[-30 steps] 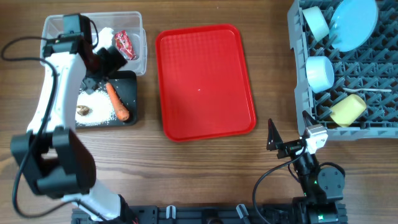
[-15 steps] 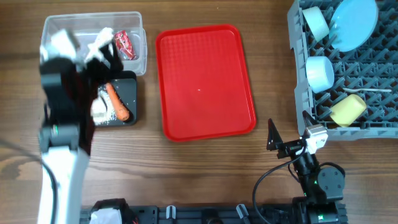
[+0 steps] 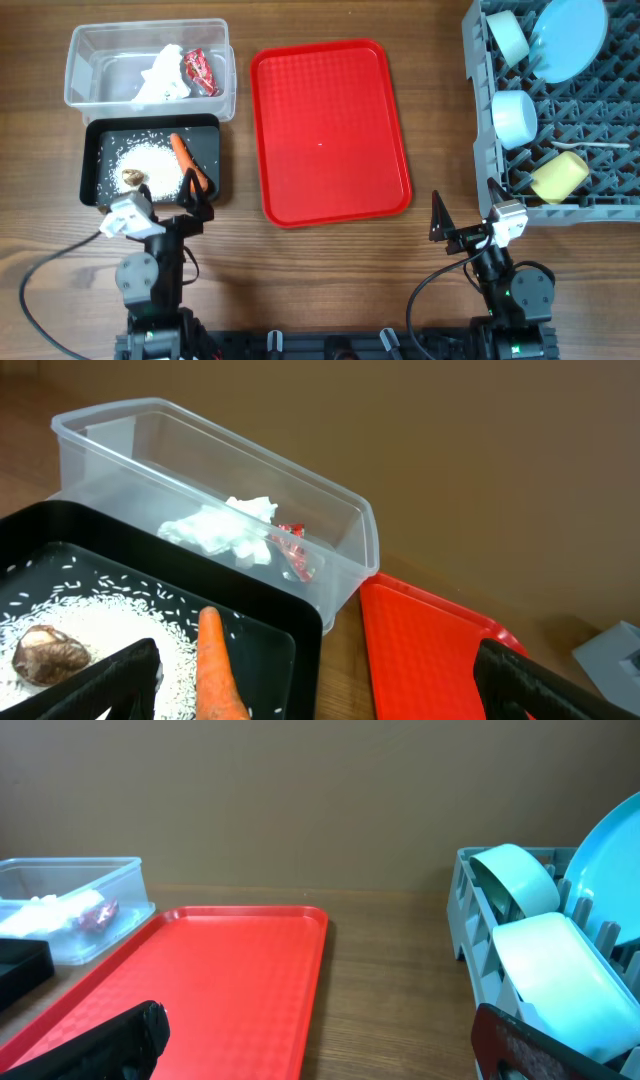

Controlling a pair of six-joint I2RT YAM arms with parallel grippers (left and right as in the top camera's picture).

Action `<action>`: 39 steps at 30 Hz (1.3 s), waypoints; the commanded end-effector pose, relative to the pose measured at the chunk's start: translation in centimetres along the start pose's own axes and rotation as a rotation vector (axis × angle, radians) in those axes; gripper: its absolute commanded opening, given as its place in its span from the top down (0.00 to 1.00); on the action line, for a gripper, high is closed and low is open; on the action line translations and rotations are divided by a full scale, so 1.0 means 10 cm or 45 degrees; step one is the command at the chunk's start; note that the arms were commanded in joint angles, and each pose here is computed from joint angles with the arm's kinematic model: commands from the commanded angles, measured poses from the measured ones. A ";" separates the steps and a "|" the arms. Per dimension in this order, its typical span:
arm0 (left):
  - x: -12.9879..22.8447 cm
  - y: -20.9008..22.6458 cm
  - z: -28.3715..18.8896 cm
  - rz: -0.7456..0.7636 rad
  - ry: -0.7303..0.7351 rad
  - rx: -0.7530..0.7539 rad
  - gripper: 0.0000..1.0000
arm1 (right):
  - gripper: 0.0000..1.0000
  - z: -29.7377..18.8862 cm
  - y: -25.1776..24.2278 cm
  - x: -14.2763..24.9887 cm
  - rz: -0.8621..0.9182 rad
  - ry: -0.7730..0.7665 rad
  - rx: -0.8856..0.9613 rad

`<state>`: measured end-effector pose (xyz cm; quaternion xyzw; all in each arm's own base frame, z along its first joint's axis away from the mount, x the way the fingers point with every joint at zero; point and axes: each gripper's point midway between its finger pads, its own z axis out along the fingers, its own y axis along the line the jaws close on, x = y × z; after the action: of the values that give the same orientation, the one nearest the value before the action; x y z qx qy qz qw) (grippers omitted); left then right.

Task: Sort waste into correct bins and load items into the dishwasher rack

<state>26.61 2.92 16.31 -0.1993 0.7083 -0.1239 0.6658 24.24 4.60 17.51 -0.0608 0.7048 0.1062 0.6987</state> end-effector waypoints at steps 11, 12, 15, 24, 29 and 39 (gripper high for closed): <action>0.06 0.06 -0.21 0.040 -0.023 -0.018 0.00 | 0.00 -0.01 -0.01 -0.03 -0.018 -0.017 0.010; 0.06 0.06 -0.21 0.041 -0.023 -0.018 0.00 | 0.00 -0.01 -0.01 -0.03 -0.018 -0.017 0.010; 0.06 0.06 -0.21 0.041 -0.023 -0.019 0.00 | 0.00 -0.01 -0.01 -0.03 -0.018 -0.017 0.010; 0.05 0.10 -0.21 0.039 -0.027 -0.040 0.00 | 0.00 -0.01 -0.01 -0.03 -0.018 -0.017 0.010; 0.05 0.10 -0.21 0.039 -0.027 -0.040 0.00 | 0.00 -0.01 -0.01 -0.03 -0.018 -0.017 0.010; 0.05 0.10 -0.21 0.039 -0.027 -0.040 0.00 | 0.01 -0.01 -0.01 -0.03 -0.018 -0.017 0.010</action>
<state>24.46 3.07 15.80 -0.2013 0.7042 -0.1137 0.6713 24.26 4.54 17.51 -0.0607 0.7048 0.1039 0.6991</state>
